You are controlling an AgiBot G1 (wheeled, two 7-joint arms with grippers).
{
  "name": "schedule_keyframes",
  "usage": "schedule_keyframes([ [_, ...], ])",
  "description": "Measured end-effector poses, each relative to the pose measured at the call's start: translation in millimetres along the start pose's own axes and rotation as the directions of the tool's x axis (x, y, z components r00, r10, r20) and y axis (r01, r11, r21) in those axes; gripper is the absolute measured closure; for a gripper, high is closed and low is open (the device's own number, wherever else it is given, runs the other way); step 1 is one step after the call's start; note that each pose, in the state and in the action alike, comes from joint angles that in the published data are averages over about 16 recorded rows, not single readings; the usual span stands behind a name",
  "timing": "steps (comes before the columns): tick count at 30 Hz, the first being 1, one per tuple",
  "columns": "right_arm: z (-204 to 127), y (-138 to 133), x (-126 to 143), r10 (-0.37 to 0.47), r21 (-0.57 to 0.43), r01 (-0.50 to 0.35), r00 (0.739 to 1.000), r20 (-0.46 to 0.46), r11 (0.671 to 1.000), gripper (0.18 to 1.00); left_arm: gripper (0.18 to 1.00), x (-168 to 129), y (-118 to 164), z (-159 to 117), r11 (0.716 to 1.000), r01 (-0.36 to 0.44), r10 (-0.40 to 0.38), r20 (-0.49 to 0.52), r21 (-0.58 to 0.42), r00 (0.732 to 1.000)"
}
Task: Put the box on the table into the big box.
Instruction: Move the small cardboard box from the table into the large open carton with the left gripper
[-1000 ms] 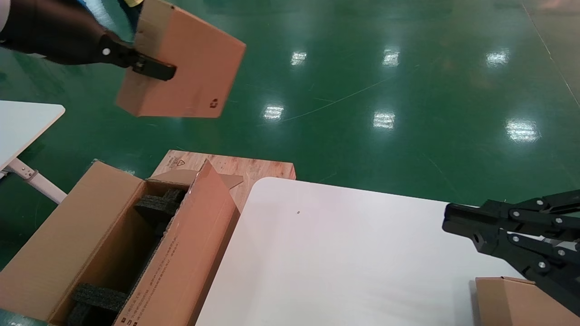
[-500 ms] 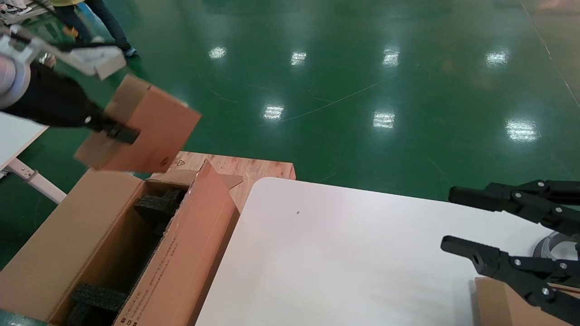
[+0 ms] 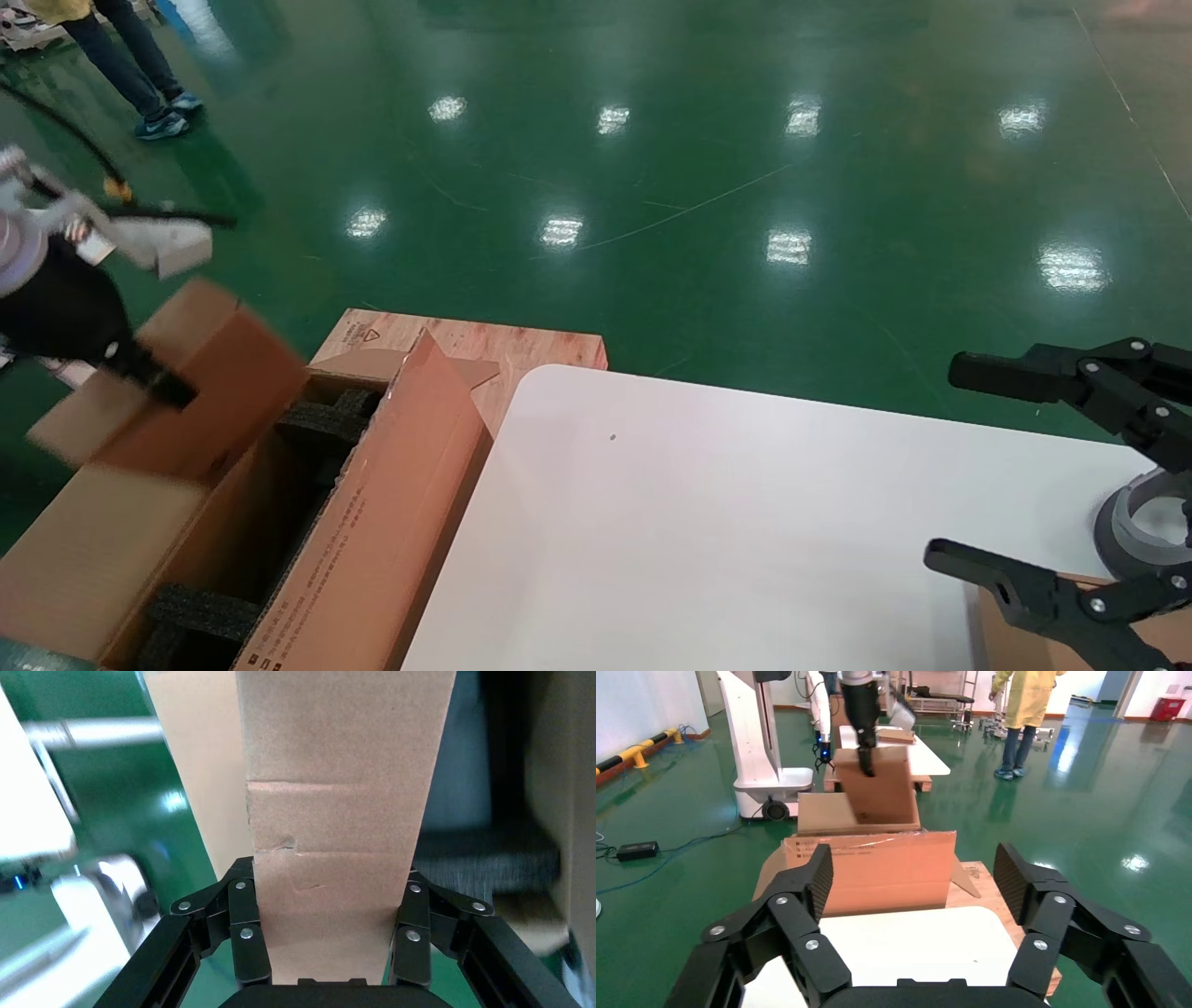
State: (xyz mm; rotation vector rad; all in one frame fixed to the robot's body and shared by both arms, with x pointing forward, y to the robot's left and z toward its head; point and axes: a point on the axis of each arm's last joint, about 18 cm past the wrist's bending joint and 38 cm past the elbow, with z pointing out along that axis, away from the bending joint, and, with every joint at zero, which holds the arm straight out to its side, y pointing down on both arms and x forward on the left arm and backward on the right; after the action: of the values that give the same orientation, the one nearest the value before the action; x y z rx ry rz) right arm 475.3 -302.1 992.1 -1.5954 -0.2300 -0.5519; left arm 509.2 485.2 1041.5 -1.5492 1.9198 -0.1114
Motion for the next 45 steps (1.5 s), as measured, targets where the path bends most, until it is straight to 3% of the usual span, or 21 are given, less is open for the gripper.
schedule_keyframes([
  [9,0,0,0,0.000,0.000,0.000,1.000,0.000,1.000,0.348,0.801,3,21,24,0.972,0.063,-0.076,-0.047,-0.225,0.996],
  [12,0,0,0,0.000,0.000,0.000,1.000,0.000,1.000,0.275,0.801,5,24,28,0.959,0.081,-0.102,-0.063,-0.272,0.993],
  [18,0,0,0,0.000,0.000,0.000,1.000,0.000,1.000,0.232,0.802,8,23,30,0.939,0.108,-0.146,-0.096,-0.326,0.985],
  [25,0,0,0,0.000,0.000,0.000,1.000,0.000,1.000,0.182,0.802,8,15,26,0.935,0.132,-0.180,-0.120,-0.328,0.976],
  [45,0,0,0,0.000,0.000,0.000,1.000,0.000,1.000,0.178,0.803,-8,-3,40,0.950,0.221,-0.257,-0.151,-0.220,0.955],
])
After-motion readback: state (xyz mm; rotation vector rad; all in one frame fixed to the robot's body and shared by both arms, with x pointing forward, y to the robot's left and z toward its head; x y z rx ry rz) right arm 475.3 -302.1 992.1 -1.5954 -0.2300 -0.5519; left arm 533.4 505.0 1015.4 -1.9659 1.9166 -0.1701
